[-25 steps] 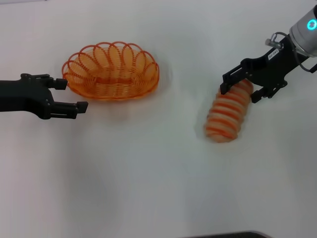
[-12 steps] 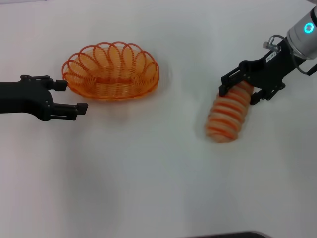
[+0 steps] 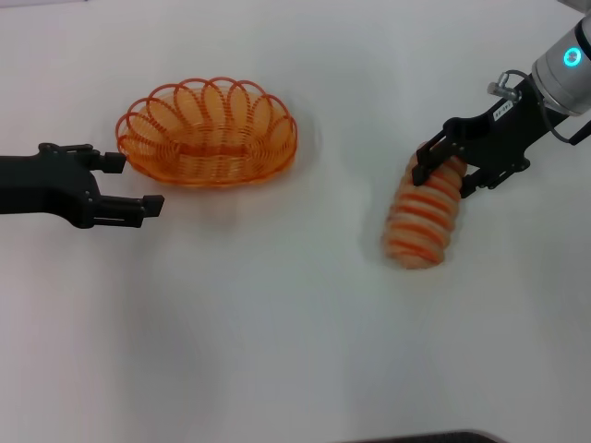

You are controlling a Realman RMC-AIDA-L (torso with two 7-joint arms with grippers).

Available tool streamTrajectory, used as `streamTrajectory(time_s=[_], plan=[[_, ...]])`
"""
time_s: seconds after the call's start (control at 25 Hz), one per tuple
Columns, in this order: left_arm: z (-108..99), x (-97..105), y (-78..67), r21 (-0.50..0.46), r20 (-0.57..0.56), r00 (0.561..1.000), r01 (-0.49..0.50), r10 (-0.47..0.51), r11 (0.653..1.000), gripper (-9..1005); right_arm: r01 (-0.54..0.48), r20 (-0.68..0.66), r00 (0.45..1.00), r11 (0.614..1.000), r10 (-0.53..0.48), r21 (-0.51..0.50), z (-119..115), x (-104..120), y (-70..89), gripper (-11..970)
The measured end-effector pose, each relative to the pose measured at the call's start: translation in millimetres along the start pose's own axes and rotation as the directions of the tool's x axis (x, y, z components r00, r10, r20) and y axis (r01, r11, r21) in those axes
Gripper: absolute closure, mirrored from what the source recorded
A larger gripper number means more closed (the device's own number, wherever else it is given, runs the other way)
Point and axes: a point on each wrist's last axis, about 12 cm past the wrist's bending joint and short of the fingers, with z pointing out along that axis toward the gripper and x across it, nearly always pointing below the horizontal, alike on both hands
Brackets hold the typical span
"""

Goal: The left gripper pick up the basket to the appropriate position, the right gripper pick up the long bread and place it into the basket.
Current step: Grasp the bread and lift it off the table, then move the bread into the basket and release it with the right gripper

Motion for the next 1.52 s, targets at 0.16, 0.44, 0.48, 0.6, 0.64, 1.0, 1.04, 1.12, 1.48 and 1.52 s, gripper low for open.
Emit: streamTrajectory(time_s=[0.16, 0.44, 0.48, 0.6, 0.64, 1.0, 1.04, 1.12, 1.48, 1.52], plan=[[0, 0, -0.1, 0.001, 0.0, 1.0, 0.001, -0.001, 1.0, 108, 0.0, 0.004, 1.0, 1.0, 0.0, 0.001, 0, 0, -0.1, 239], [0, 0, 0.4, -0.002, 0.001, 1.0, 0.002, -0.002, 1.0, 108, 0.011, 0.034, 0.999, 1.0, -0.011, 0.005, -2, -2, -2.3, 342], [0, 0, 0.5, -0.003, 0.002, 1.0, 0.003, -0.003, 1.0, 108, 0.02, 0.049, 0.999, 1.0, -0.021, 0.006, -5, -4, -2.3, 347], [1, 0, 0.5, -0.003, 0.005, 1.0, 0.005, -0.005, 1.0, 108, 0.068, 0.095, 0.993, 0.998, -0.068, 0.002, -13, -9, 0.0, 363], [0, 0, 0.5, -0.004, 0.006, 1.0, 0.006, -0.006, 1.0, 108, 0.096, 0.111, 0.989, 0.995, -0.095, -0.001, -17, -11, 1.9, 369], [0, -3, 0.6, 0.001, 0.014, 1.0, 0.012, -0.012, 1.0, 109, 0.417, 0.349, 0.846, 0.908, -0.403, 0.04, -72, -33, 20.4, 462], [0, -3, 0.6, 0.001, 0.014, 1.0, 0.013, -0.013, 1.0, 109, 0.454, 0.37, 0.818, 0.889, -0.441, 0.056, -79, -35, 22.1, 471], [0, -4, 0.6, 0.001, 0.015, 1.0, 0.015, -0.015, 1.0, 109, 0.526, 0.393, 0.761, 0.846, -0.516, 0.09, -89, -37, 28.0, 491], [-2, -4, 2.2, -0.014, 0.021, 0.999, 0.036, -0.035, 0.999, 108, 0.806, 0.313, 0.516, 0.576, -0.797, 0.137, -89, -34, 80.9, 572], [-2, -4, 2.4, -0.016, 0.022, 0.999, 0.036, -0.036, 0.999, 108, 0.822, 0.311, 0.495, 0.553, -0.811, 0.137, -88, -34, 86.4, 577]])
